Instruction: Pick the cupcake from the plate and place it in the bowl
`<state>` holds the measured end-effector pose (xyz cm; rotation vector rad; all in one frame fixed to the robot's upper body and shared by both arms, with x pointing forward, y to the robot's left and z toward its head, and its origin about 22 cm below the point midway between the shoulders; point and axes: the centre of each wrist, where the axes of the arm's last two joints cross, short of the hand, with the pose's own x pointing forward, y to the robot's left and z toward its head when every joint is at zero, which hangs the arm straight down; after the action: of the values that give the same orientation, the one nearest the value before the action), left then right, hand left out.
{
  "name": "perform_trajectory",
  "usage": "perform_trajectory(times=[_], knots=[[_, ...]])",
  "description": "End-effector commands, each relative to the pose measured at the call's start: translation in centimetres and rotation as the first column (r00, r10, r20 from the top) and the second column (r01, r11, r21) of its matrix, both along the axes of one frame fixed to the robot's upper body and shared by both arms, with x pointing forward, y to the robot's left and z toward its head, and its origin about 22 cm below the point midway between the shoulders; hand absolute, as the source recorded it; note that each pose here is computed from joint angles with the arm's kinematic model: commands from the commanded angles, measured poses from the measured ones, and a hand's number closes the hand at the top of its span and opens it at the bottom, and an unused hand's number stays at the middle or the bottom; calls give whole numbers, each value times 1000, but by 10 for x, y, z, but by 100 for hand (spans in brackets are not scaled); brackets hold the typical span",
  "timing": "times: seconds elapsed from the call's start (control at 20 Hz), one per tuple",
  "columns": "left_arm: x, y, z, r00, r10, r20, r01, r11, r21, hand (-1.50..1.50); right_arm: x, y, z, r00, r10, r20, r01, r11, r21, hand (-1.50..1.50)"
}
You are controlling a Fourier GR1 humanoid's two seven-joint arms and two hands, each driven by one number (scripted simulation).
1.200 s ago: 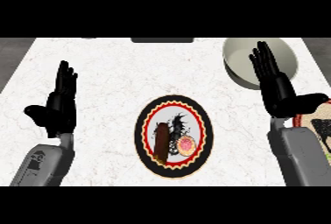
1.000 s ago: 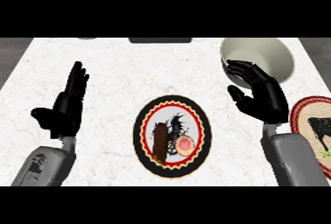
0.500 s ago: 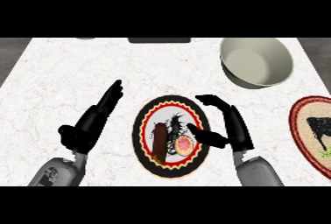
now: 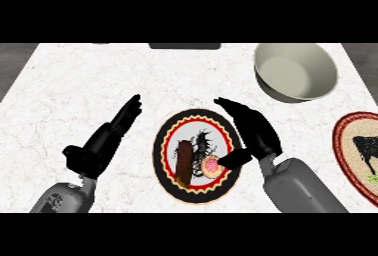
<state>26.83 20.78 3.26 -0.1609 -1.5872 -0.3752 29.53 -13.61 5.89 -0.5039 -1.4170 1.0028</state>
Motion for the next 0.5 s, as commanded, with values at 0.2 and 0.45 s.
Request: perform_trajectory(times=[0.2,0.45], knots=[[2,-1,8,1000,-18,11,18,1000,11,0,14,40,40,916,42,-398,-206,903,-378,-150],[-6,-5,5,1000,-5,10,5,1000,-4,0,22,67,78,840,20,-542,-272,880,-389,-150]])
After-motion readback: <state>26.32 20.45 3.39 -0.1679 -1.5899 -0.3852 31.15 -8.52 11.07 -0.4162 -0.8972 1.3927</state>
